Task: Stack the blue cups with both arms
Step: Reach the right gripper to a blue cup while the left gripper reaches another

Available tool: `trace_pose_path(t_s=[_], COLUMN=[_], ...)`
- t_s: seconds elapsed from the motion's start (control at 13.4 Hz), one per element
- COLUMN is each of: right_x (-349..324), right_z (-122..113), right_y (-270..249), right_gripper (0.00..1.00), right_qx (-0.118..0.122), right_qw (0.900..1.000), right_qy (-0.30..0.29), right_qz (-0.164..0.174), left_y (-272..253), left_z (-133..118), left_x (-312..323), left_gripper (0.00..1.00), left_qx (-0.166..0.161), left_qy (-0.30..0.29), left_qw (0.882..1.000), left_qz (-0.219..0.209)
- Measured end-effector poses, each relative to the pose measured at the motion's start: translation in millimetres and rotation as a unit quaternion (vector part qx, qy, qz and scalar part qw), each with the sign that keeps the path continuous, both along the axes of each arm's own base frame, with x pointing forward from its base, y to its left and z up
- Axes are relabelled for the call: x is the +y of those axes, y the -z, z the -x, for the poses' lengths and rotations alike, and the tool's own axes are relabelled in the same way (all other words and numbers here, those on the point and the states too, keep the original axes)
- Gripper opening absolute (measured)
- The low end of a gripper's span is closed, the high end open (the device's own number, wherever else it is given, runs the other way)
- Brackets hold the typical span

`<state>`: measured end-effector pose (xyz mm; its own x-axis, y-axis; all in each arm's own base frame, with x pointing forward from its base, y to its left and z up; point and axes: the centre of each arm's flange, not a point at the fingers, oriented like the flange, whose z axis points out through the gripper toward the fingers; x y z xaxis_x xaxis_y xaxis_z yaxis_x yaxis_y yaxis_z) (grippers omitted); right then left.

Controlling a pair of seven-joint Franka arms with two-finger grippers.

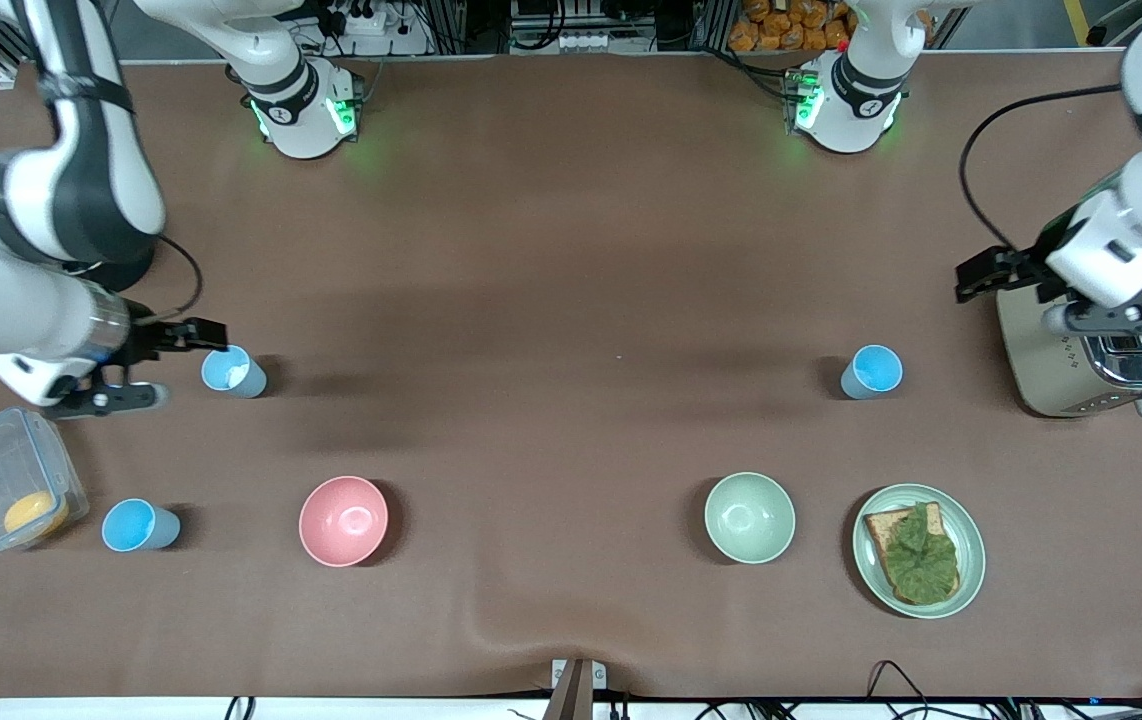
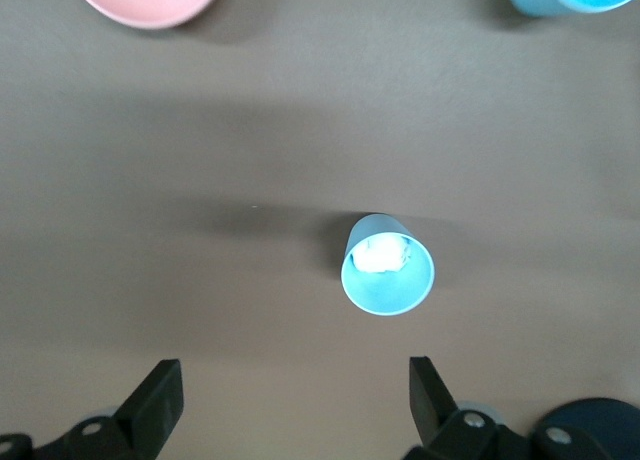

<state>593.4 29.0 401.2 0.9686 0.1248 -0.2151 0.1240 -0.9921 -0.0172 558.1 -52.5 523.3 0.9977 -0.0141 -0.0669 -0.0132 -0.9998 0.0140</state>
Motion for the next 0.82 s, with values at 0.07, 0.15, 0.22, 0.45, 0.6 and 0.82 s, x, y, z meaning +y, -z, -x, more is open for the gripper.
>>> trace_pose_path(t_s=[0.07, 0.15, 0.22, 0.45, 0.6, 0.82], right_x=[1.4, 1.3, 0.7, -1.6, -4.0, -7.2], right_z=[3.6, 5.4, 7.1, 17.8, 24.7, 27.4], right_y=[12.6, 22.9, 34.5, 83.5, 110.4, 135.0], right_gripper=[1.0, 1.0, 1.0, 1.0, 1.0, 1.0], right_qx=[0.001, -0.004, -0.012, -0.03, -0.021, -0.005], right_qw=[1.0, 1.0, 1.0, 0.999, 1.0, 1.0], right_qy=[-0.005, -0.008, -0.009, -0.011, -0.011, -0.009], right_qz=[0.006, 0.01, 0.01, 0.012, 0.015, 0.018], left_y=[15.3, 31.9, 47.7, 85.9, 106.5, 145.4], left_z=[1.7, 4.2, 6.9, 13.7, 15.8, 15.1], left_x=[-2.7, -4.4, -5.0, -4.5, -3.9, 9.1], left_gripper=[1.0, 1.0, 1.0, 1.0, 1.0, 1.0], left_qx=[0.0, -0.001, -0.003, -0.014, -0.03, -0.046], left_qy=[0.002, 0.004, 0.007, 0.013, 0.013, 0.002], left_qw=[1.0, 1.0, 1.0, 1.0, 0.999, 0.999], left_qz=[0.0, -0.001, -0.005, -0.015, -0.013, -0.009])
